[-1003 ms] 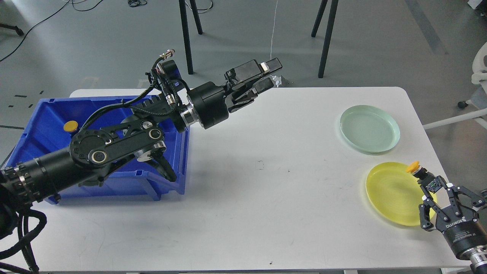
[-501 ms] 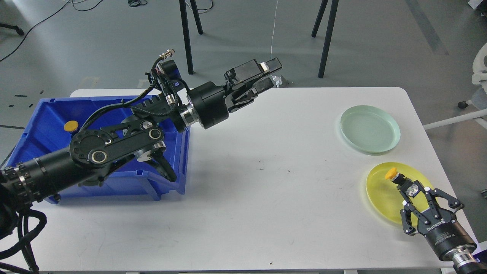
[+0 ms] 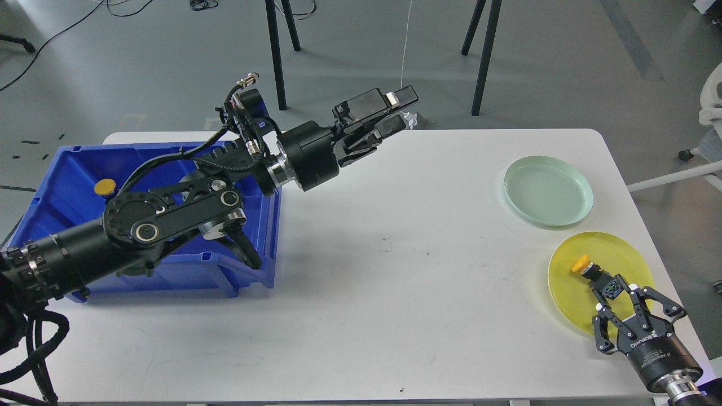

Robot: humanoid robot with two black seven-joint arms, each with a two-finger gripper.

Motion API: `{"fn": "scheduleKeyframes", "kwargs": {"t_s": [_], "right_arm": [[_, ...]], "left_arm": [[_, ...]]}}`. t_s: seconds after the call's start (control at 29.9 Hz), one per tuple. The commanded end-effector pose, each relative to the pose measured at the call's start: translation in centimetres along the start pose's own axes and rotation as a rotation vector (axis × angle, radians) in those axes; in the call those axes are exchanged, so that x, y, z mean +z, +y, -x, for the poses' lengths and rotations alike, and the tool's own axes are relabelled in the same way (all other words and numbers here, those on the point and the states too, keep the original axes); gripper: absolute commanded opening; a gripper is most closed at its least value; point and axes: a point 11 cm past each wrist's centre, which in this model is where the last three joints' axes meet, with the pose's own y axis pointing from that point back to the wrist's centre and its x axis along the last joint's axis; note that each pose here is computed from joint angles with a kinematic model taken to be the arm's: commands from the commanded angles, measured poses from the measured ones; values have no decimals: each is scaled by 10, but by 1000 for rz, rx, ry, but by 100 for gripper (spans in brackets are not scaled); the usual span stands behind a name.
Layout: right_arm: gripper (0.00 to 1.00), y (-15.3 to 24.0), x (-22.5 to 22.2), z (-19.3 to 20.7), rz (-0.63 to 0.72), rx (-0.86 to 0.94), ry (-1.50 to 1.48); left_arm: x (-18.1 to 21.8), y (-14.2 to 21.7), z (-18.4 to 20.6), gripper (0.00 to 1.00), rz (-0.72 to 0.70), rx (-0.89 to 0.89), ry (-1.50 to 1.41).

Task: Pass button and place on color plate
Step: 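Release the button on the yellow plate and raise the right gripper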

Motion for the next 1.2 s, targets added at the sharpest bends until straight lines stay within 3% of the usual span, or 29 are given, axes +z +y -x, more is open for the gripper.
{"fn": "scheduleKeyframes", "kwargs": {"t_s": [0.0, 0.03, 0.07, 0.77, 0.97, 1.17], "right_arm": [[73, -1, -2, 0, -16, 8, -27], [90, -1, -2, 0, -21, 13, -37], [98, -1, -3, -1, -26, 16, -42], [98, -11, -37, 0, -148, 22, -81], [98, -36, -60, 32, -199, -81, -87], [98, -78, -116, 84, -303, -242, -54]], "left_arm": [[0, 0, 0, 84, 0, 1, 1], [0, 0, 0, 84, 0, 0, 0], [0, 0, 0, 84, 0, 0, 0], [9, 4, -16, 84, 54, 82, 34], [9, 17, -23, 84, 66, 124, 56], [5, 75, -46, 84, 22, 206, 35]]}}
